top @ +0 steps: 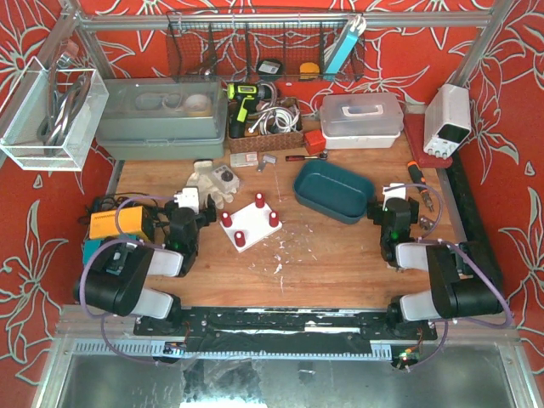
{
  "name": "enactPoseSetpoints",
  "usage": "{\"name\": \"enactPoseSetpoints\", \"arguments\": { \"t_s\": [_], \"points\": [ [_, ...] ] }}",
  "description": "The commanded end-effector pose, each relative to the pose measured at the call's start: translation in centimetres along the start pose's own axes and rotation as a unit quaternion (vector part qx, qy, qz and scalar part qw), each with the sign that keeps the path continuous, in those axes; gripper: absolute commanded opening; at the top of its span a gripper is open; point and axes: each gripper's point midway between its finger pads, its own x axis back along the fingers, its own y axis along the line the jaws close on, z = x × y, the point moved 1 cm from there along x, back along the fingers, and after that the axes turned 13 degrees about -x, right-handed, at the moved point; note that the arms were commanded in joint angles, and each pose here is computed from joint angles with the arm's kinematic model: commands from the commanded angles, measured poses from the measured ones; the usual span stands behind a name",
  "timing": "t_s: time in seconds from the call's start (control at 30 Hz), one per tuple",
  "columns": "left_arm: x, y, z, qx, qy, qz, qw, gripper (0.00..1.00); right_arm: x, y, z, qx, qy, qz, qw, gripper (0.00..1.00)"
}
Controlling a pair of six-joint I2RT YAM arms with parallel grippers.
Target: Install the large spring
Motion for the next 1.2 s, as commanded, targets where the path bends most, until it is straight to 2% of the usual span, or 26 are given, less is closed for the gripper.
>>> {"name": "enactPoseSetpoints", "arguments": {
  "t_s": [0.0, 0.07, 0.13, 0.17, 0.2, 0.27, 0.33, 0.4, 1.17],
  "points": [
    [1.6, 1.3, -2.0, 0.029, -0.066, -0.018, 0.997, 1.0, 0.0, 0.0, -1.5, -0.021, -0.035, -0.006, 0.999, 0.99],
    [2.3, 1.4, -1.4, 0.039, -0.075, -0.005, 0.996, 1.0, 0.0, -0.1, -1.3, -0.022, -0.035, -0.003, 0.999, 0.99],
    [3.0, 1.4, -1.8, 0.032, -0.113, 0.001, 0.993, 1.0, 0.1, -0.2, -1.3, -0.022, -0.038, 0.0, 0.999, 0.99],
    [2.7, 1.2, -2.1, 0.036, -0.11, 0.004, 0.993, 1.0, 0.1, -0.2, -1.3, -0.022, -0.039, 0.001, 0.999, 0.99],
    [2.1, 0.7, -1.4, 0.031, -0.081, 0.016, 0.996, 1.0, 0.1, -0.2, -1.3, -0.023, -0.04, 0.002, 0.999, 0.99],
    [2.2, 1.1, -1.7, 0.035, -0.097, 0.011, 0.995, 1.0, 0.1, -0.2, -1.3, -0.022, -0.04, 0.002, 0.999, 0.99],
    [1.9, 0.9, -1.3, 0.036, -0.079, 0.017, 0.996, 1.0, 0.1, -0.2, -1.3, -0.022, -0.04, 0.002, 0.999, 0.99],
    [2.1, 1.2, -1.5, 0.037, -0.091, 0.011, 0.995, 1.0, 0.2, -0.2, -1.3, -0.023, -0.041, 0.002, 0.999, 0.99],
    [1.8, 1.0, -1.4, 0.036, -0.081, 0.016, 0.996, 1.0, 0.2, -0.2, -1.3, -0.023, -0.04, 0.002, 0.999, 0.99]
  ]
}}
